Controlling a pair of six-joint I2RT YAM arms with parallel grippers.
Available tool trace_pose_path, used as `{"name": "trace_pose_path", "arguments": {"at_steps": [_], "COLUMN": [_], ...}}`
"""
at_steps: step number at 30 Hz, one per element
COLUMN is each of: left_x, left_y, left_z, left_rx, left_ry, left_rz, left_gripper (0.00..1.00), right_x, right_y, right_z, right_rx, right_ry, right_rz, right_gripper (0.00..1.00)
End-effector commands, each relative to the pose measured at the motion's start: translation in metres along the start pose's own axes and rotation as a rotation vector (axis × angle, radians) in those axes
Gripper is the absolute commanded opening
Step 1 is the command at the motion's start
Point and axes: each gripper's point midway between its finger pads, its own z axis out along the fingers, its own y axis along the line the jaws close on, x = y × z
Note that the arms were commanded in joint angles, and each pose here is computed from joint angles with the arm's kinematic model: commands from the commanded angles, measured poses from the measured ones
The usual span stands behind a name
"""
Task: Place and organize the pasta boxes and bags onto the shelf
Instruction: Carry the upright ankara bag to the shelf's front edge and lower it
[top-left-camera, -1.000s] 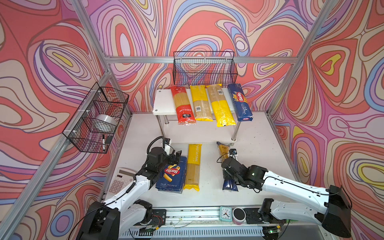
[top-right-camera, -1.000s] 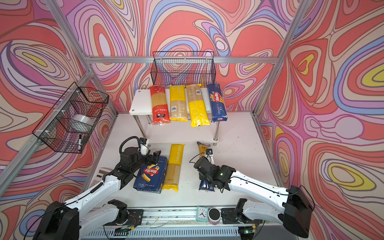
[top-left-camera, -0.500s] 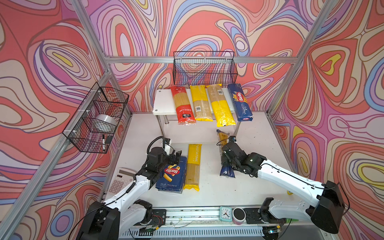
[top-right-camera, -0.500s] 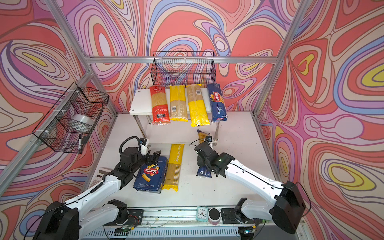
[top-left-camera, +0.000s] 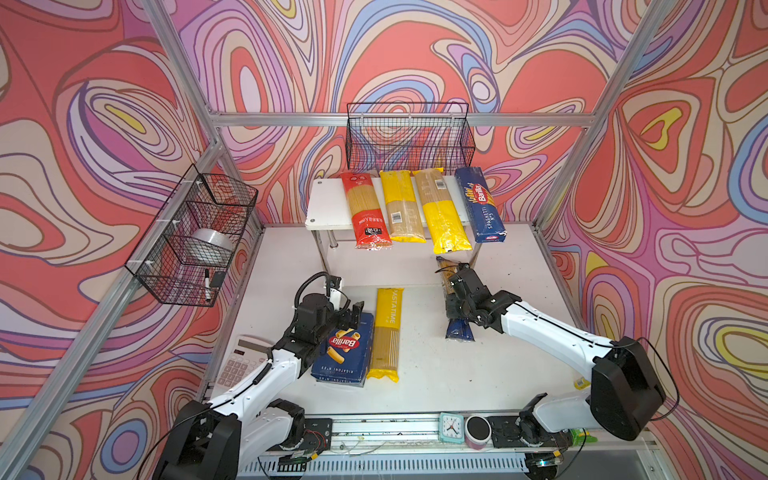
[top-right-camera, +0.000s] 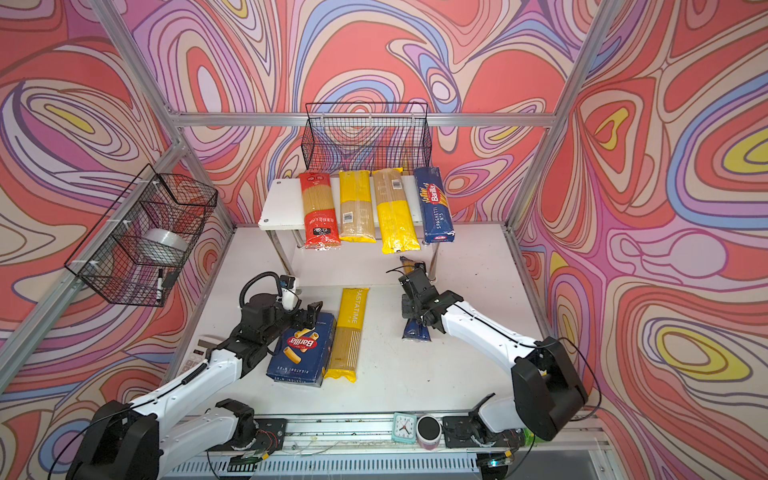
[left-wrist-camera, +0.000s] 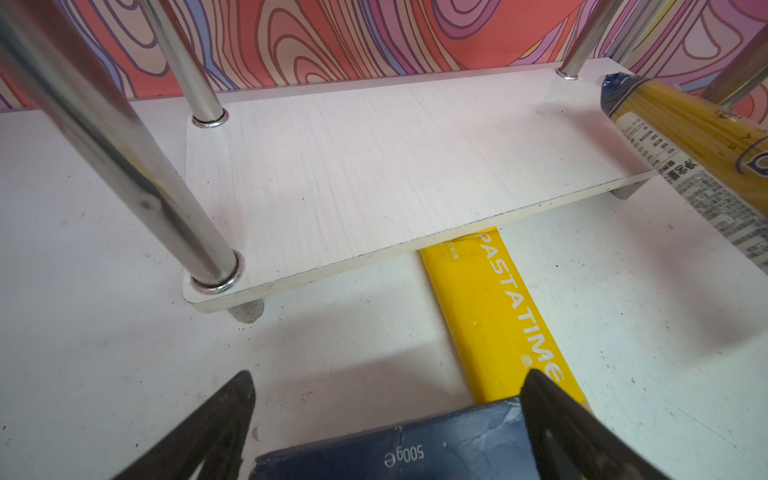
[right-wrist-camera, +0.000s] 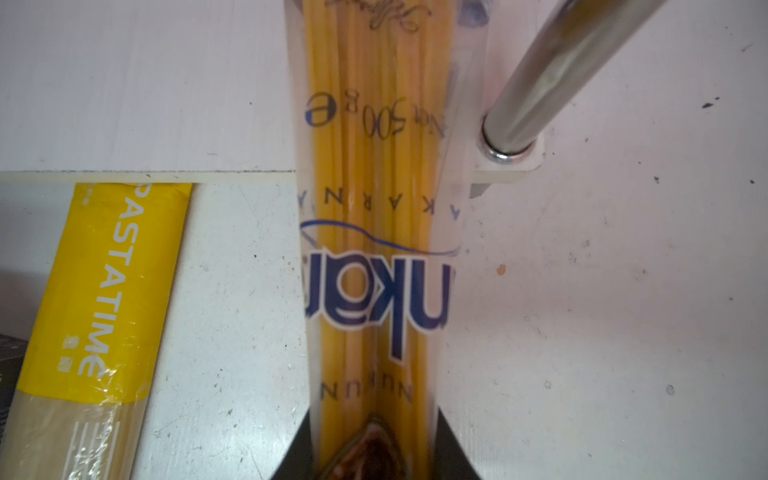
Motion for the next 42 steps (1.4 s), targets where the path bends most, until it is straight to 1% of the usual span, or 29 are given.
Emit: {"name": "trace_pose_path", "arguments": {"at_steps": [1, 9, 18, 34, 38, 42], "left_x": [-0.010, -0.010, -0.009, -0.010, -0.009, -0.010], "left_y": [-0.001, -0.002, -0.002, -0.002, -0.002, -0.002], "left_z": [0.000, 0.001, 0.003, 0.003, 0.004, 0.002], "left_rx": [0.009, 0.013, 0.014, 0.014, 0.015, 0.013], "left_ry": [-0.014, -0.009, -0.002, 0.001, 0.004, -0.002], "left_rz": [0.010, 0.012, 0.013, 0.012, 0.012, 0.013], "left_gripper": [1.00, 1.00, 1.00, 1.00, 1.00, 1.00], "right_x": [-0.062, -0.082, -0.097, -0.120, -0.124, -0.127], "right_y": [0.017, 0.017, 0.005, -0.004, -0.008, -0.011], "right_z": [-0.009, 0.014, 0.023, 0.045, 0.053, 0.060], "right_rx": [-0.066, -0.065, -0.057, -0.025, -0.011, -0.005], "right_ry": [-0.173, -0.170, -0.200, -0.220, -0.217, -0.213], "right_rz": [0.018, 0.011, 0.043, 0.048, 0.055, 0.059], "right_gripper": [0.00, 0.00, 0.01, 0.02, 0.04, 0.10]}}
